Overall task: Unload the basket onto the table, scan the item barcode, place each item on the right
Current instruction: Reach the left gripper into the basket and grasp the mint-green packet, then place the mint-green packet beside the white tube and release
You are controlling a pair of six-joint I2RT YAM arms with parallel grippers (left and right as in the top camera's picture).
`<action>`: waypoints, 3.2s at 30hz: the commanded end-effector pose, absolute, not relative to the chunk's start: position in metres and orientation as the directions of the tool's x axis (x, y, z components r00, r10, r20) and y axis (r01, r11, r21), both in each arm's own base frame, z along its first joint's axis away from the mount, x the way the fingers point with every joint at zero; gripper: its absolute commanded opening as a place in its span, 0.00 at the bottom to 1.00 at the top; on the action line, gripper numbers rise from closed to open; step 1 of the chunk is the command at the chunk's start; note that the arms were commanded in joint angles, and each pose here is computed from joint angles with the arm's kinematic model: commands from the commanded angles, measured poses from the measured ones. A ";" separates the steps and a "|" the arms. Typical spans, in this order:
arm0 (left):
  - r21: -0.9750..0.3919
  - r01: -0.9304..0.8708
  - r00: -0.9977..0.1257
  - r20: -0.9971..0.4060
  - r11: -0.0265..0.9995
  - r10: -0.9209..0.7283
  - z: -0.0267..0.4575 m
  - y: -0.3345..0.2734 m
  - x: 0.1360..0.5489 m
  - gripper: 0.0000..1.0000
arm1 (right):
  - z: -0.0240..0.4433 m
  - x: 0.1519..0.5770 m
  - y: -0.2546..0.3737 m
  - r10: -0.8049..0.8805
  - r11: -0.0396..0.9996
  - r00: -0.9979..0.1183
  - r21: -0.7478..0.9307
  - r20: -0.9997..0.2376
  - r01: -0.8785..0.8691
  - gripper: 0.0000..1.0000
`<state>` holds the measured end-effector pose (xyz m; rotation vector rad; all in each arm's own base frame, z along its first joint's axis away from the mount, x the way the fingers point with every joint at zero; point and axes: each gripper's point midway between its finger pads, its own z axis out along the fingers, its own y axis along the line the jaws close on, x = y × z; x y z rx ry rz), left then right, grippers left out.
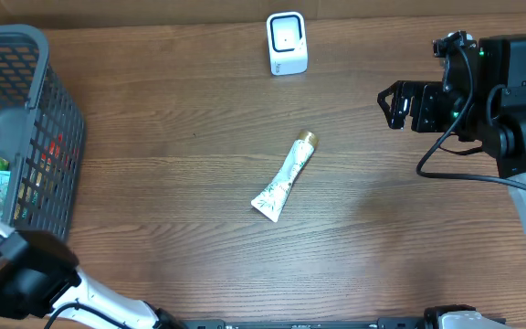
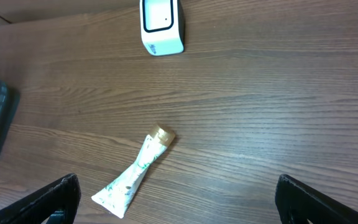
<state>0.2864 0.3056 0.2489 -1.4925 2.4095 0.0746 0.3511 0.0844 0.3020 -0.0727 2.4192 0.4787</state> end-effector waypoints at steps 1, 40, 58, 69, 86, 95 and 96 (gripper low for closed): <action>-0.106 -0.863 -0.447 -0.296 0.494 -0.844 0.236 0.321 0.283 0.86 | 0.310 0.354 0.086 0.071 0.928 -0.767 0.323 -0.638 -0.183 1.00; 0.385 -0.428 -0.903 -0.232 0.818 -0.362 0.091 0.385 0.276 0.95 | 0.285 0.361 0.087 0.067 0.931 -0.818 0.331 -0.571 -0.155 1.00; 0.359 -0.398 -0.918 -0.148 0.845 -0.369 0.052 0.378 0.269 0.04 | 0.285 0.361 0.087 0.068 0.931 -0.818 0.332 -0.571 -0.155 1.00; 0.349 -0.573 -0.807 -0.396 0.741 -0.438 0.139 0.370 0.305 0.04 | 0.285 0.361 0.087 0.067 0.931 -0.818 0.331 -0.571 -0.155 1.00; -0.098 -0.450 -0.460 -0.826 0.888 -0.324 0.382 0.194 0.322 0.04 | 0.285 0.362 0.088 0.068 0.929 -0.817 0.334 -0.573 -0.157 1.00; -0.376 -0.028 -0.702 -0.652 0.926 -0.286 0.320 0.033 0.361 0.04 | 0.285 0.362 0.088 0.067 0.930 -0.815 0.333 -0.575 -0.158 1.00; -0.371 -0.005 -0.737 -0.627 0.929 -0.254 0.304 0.018 0.364 0.04 | 0.286 0.362 0.088 0.067 0.930 -0.815 0.333 -0.576 -0.159 1.00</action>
